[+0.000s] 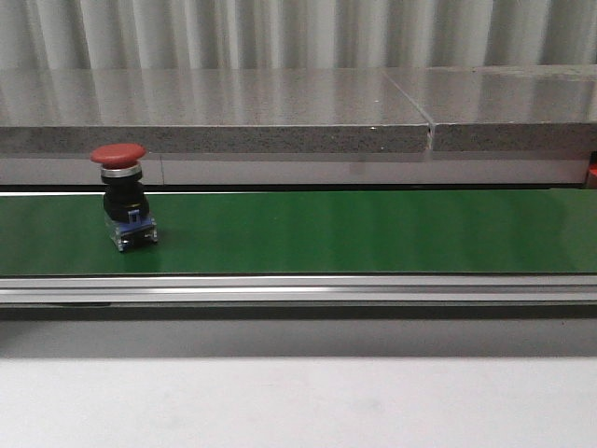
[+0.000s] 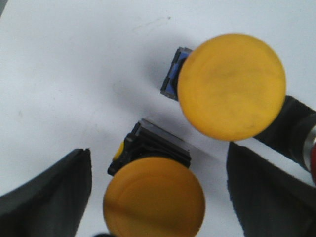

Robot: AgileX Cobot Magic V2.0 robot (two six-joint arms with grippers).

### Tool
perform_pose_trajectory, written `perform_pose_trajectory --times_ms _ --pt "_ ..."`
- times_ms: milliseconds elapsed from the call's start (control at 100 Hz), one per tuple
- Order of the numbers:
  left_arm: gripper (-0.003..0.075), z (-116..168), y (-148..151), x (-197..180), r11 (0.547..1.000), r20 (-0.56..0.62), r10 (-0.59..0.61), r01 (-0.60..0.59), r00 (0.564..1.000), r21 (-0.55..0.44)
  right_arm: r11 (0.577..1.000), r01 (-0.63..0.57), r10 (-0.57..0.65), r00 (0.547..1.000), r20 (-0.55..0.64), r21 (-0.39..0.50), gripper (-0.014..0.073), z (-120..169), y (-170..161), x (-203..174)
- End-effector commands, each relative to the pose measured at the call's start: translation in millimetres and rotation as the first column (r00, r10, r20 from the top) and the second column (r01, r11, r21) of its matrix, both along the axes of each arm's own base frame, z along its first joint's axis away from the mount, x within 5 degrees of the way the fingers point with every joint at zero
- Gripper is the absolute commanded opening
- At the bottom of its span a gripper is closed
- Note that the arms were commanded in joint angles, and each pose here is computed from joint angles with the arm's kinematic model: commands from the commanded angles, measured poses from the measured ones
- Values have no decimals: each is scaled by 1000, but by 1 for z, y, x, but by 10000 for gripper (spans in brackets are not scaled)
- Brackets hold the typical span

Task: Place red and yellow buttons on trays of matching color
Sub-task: 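Move the left gripper to a yellow push button and grasp it, then carry the yellow button onto the green belt and open the left gripper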

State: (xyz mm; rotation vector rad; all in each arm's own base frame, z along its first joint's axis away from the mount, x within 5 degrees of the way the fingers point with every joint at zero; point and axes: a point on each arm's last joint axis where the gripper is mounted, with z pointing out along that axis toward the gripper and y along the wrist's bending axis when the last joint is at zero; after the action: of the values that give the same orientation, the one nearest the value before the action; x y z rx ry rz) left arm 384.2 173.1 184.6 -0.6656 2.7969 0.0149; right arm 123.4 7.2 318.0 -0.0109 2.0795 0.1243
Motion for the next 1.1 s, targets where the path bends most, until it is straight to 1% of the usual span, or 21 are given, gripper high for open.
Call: perform_pose_trajectory --times_ms 0,10,20,190,310,430,600,720,900,1010,1090 --pt "417 31 2 3 999 102 13 -17 995 38 1000 8 -8 996 86 -4 -116 13 -1 2" --pt "392 31 2 3 999 102 13 -17 995 38 1000 8 -8 996 86 -4 -116 13 -1 2" --pt "392 31 2 3 999 102 13 -17 995 38 1000 8 -8 996 86 -4 -116 13 -1 2" --pt "168 30 1 3 999 98 18 -20 995 25 1000 8 -8 996 86 -4 -116 13 -1 2" --pt "59 37 0 0 1000 104 19 -21 994 22 1000 8 -8 996 86 -4 -116 13 -1 2" --pt "-15 50 -3 -5 999 114 16 -20 993 26 1000 8 -8 996 86 -4 -116 13 -1 2" --pt "-20 78 -11 -16 1000 133 10 -13 991 24 1000 8 -8 996 86 -4 -116 13 -1 2" --pt "-20 101 -24 -24 999 156 -14 9 988 34 1000 8 -8 996 86 -4 -116 13 -1 2" --pt "-20 136 -61 -39 994 231 -100 86 968 71 1000 8 -8 996 86 -4 -116 13 -1 2" --pt "-20 149 -85 -50 987 269 -156 137 950 89 1000 8 -8 996 86 -4 -116 13 -1 2" --pt "-20 152 -105 -56 978 277 -205 187 939 93 1000 8 -8 996 86 -4 -116 13 -1 2"
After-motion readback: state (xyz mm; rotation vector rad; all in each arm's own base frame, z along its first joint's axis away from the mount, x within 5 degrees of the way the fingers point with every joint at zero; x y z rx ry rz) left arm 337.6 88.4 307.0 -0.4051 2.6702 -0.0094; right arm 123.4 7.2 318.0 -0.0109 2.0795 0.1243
